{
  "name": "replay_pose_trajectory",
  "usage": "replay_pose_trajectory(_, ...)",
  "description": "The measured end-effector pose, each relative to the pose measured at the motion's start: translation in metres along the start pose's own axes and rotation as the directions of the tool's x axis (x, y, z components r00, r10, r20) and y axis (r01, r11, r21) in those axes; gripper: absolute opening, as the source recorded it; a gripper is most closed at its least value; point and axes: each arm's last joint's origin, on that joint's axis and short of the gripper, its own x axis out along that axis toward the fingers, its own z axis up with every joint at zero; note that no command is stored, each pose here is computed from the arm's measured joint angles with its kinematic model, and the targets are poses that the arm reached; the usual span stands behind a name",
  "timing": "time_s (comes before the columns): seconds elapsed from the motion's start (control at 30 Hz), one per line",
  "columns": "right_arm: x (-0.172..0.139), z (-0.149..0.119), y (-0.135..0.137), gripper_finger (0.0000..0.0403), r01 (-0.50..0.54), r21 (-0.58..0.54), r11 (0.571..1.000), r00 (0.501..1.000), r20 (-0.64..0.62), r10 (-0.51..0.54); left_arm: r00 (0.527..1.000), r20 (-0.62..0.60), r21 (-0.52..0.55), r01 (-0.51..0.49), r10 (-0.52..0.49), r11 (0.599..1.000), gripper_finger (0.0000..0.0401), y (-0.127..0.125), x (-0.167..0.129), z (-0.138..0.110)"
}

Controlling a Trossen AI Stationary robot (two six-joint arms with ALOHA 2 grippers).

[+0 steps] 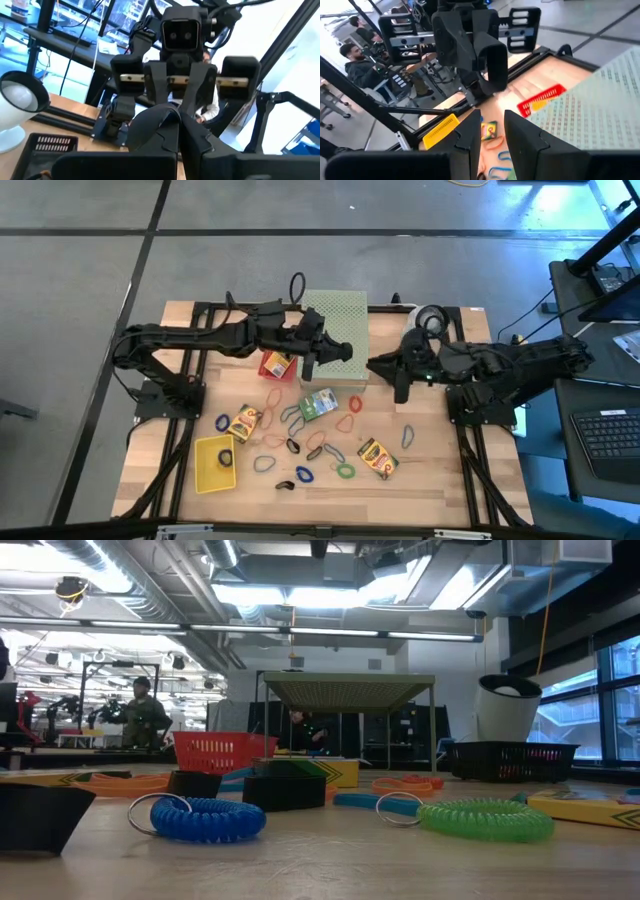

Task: Pick & Place Office Desk Supplies
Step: Put the black rubber band into the black bin

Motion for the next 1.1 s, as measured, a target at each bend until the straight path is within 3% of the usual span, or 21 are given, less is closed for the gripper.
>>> replay_pose_trajectory(0.37, 0.038, 0.003, -0.002, 0.0086, -0.066, -0.055, 0.996, 0.997, 0.037, 0.068, 1.000, 0.027, -0.013, 0.000, 0.000, 1.000, 0.0002, -0.001, 0.000, 0.002)
replay_pose_trajectory(0.7, 0.042, 0.006, 0.001, 0.0086, -0.148, -0.099, 0.984, 0.987, 0.043, 0.152, 1.000, 0.029, -0.015, 0.000, 0.000, 1.000, 0.0002, -0.001, 0.000, 0.002)
replay_pose_trajectory(1.1, 0.052, 0.008, -0.005, 0.0086, -0.081, -0.096, 0.992, 0.992, 0.086, 0.089, 1.000, 0.026, -0.032, 0.012, -0.011, 0.999, 0.0002, -0.002, 0.000, 0.002)
